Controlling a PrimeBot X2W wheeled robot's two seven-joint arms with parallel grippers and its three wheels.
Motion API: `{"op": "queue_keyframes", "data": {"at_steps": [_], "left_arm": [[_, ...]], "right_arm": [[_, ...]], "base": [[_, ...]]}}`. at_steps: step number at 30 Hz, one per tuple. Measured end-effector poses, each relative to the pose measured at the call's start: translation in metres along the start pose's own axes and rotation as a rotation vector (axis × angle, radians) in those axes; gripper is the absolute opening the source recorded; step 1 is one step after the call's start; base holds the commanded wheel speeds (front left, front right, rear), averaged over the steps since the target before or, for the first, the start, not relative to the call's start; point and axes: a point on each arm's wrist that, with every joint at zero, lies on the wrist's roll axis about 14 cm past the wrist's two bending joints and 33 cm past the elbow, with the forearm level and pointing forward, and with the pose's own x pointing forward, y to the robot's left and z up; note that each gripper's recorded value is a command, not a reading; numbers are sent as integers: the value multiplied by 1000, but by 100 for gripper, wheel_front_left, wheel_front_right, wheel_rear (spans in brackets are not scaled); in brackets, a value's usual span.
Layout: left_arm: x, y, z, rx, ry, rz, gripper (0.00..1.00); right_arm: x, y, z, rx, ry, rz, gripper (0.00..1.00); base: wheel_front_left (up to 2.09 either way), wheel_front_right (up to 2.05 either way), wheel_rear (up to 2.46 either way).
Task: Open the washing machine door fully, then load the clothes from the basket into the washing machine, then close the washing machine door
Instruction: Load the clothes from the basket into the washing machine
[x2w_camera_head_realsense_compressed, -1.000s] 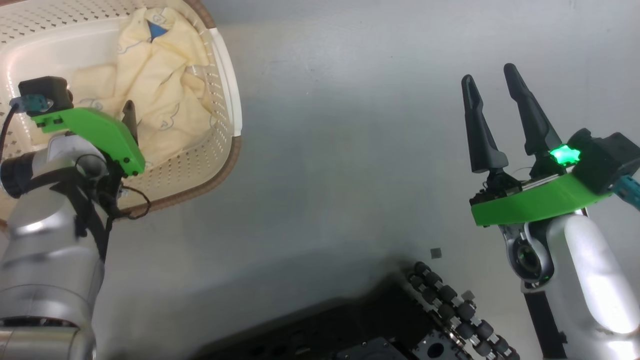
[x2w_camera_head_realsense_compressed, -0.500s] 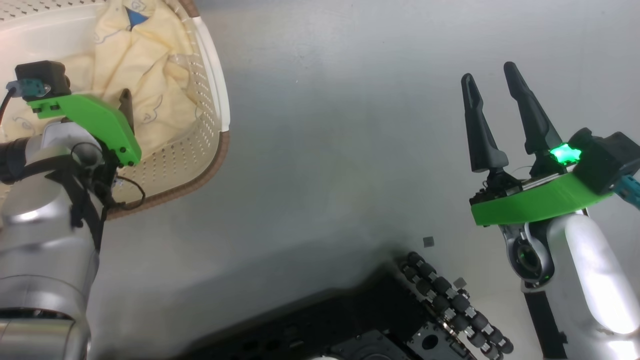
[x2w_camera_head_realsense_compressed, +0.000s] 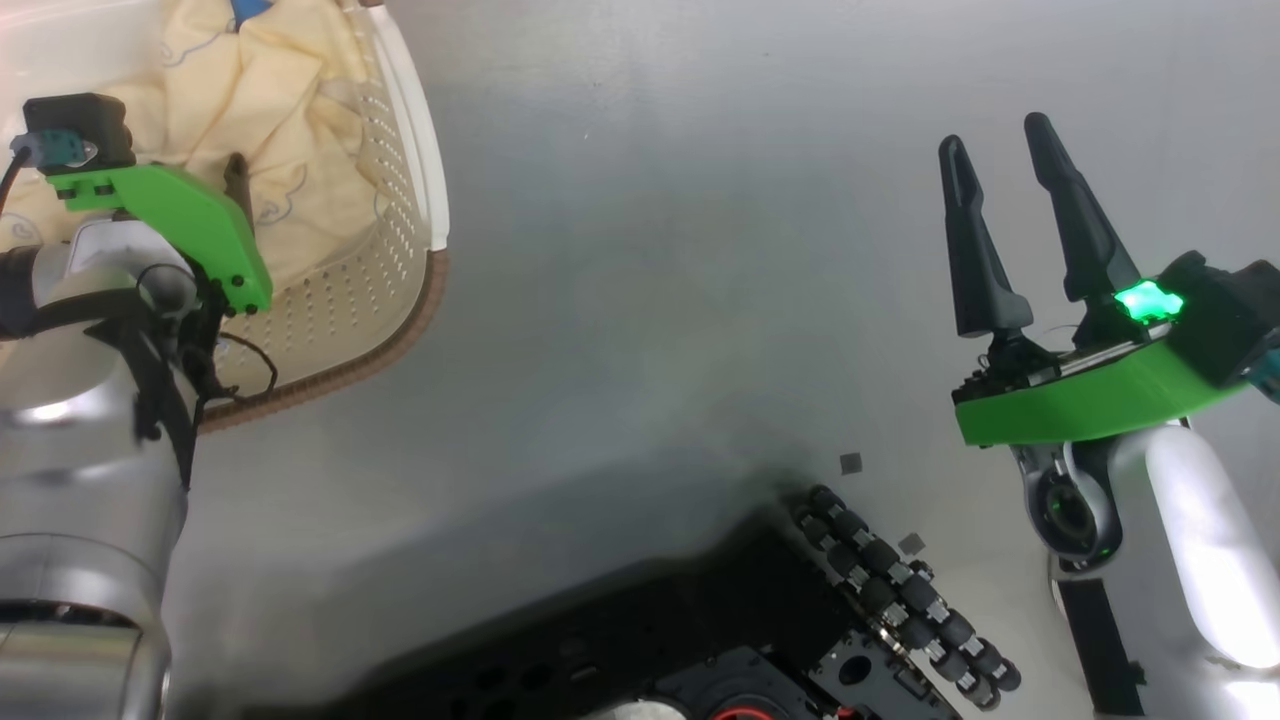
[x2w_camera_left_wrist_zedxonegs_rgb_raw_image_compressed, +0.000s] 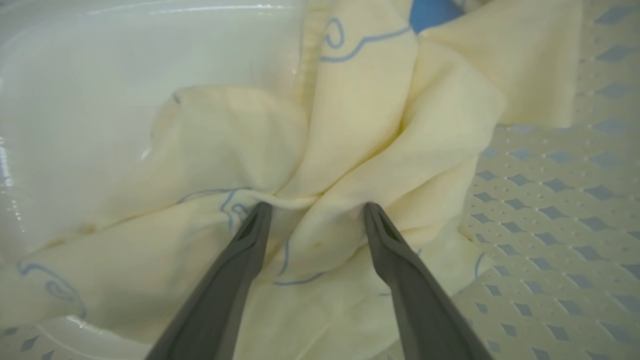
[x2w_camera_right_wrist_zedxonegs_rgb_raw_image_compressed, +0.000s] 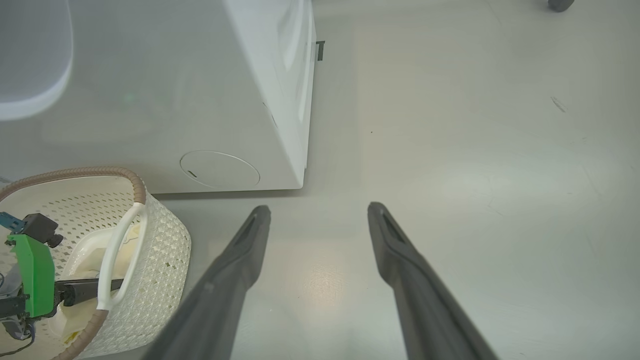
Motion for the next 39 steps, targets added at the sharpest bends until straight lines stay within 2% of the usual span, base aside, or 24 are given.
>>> {"op": "queue_keyframes", "data": {"at_steps": [4, 5, 6, 8, 9, 20, 25, 32, 39], "left_arm": [[1, 0, 1, 34, -13, 7, 100], [1, 1, 1, 38, -17, 12, 97], [1, 1, 1, 45, -23, 15, 53], [0, 2, 2, 58, -32, 22, 26], [0, 2, 2, 61, -33, 21, 2], [-2, 2, 5, 67, -73, 19, 0], [-6, 4, 16, 47, -139, 25, 0], [-22, 10, 34, 38, -232, 43, 0], [-50, 2, 44, 19, -310, 35, 0]], "right_arm": [[1, -4, 2, -4, -7, -10, 100], [1, -4, 3, -6, -10, -11, 100], [1, -5, 3, -8, -12, -11, 100], [1, -6, 4, -11, -15, -12, 100], [2, -7, 5, -12, -18, -13, 100], [1, -10, 3, -20, -15, -16, 100], [3, -7, 6, -16, -25, -7, 100], [4, 0, 14, -1, -49, 10, 100], [7, 9, 32, 19, -103, 34, 100]], "base": [[0, 0, 0], [0, 0, 0], [0, 0, 0], [0, 0, 0], [0, 0, 0], [0, 0, 0], [0, 0, 0], [0, 0, 0], [0, 0, 0]]}}
